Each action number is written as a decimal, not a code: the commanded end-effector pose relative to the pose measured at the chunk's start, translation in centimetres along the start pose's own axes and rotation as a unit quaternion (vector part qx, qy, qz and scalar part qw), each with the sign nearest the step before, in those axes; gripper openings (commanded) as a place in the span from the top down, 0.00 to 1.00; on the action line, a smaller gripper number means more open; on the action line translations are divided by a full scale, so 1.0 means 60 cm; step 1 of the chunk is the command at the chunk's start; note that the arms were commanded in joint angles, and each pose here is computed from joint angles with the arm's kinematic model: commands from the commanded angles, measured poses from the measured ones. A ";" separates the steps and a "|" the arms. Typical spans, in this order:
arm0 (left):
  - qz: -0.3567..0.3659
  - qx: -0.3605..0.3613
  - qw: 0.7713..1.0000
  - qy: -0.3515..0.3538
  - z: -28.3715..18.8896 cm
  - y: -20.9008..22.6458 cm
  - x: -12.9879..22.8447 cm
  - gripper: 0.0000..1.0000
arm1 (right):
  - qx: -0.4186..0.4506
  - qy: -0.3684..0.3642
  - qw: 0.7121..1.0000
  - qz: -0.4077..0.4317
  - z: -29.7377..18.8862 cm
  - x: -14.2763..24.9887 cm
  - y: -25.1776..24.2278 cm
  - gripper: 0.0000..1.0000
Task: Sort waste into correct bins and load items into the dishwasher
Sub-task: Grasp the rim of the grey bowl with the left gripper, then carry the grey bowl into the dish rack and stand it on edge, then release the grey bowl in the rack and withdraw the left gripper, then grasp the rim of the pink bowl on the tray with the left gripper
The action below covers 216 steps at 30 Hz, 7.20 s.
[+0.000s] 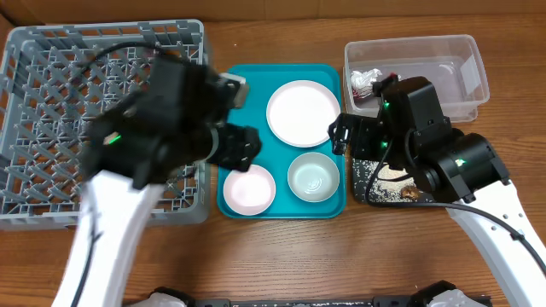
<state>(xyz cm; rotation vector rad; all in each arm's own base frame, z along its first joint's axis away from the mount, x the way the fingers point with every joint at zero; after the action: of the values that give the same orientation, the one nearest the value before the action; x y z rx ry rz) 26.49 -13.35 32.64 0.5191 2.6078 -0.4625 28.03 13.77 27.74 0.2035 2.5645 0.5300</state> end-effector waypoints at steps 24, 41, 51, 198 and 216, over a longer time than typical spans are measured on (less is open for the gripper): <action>-0.014 -0.125 0.973 0.193 0.464 0.007 0.085 0.73 | 0.052 -0.031 0.985 0.159 -0.040 -0.041 -0.107 0.00; -0.029 -0.283 0.957 0.062 0.168 0.048 -0.052 0.96 | 0.055 -0.028 0.985 0.160 -0.040 -0.039 -0.108 0.00; -0.138 -0.610 0.780 0.018 -0.083 0.253 -0.006 0.96 | 0.052 -0.032 0.985 0.159 -0.040 -0.042 -0.107 0.00; -0.165 -0.169 0.951 0.200 0.200 0.113 0.118 0.44 | 0.049 -0.037 0.986 0.158 -0.040 -0.046 -0.105 0.00; -0.183 -0.157 0.952 0.187 0.358 0.145 0.216 0.91 | 0.048 -0.038 0.986 0.158 -0.040 -0.047 -0.105 0.00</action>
<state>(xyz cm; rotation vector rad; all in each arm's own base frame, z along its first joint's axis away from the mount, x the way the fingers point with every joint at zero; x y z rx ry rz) 27.24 -9.82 6.52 -0.0034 3.0627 0.0284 29.12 6.65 27.19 0.6666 2.5374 0.4833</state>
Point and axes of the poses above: each gripper's point midway between its finger pads, its own z axis out along the fingers, its own y axis along the line the jaws close on, x = y × z, the point moved 4 cm from there along -z, back along the fingers, and after that the axes turned 3 degrees about z, right-handed, at the moved point
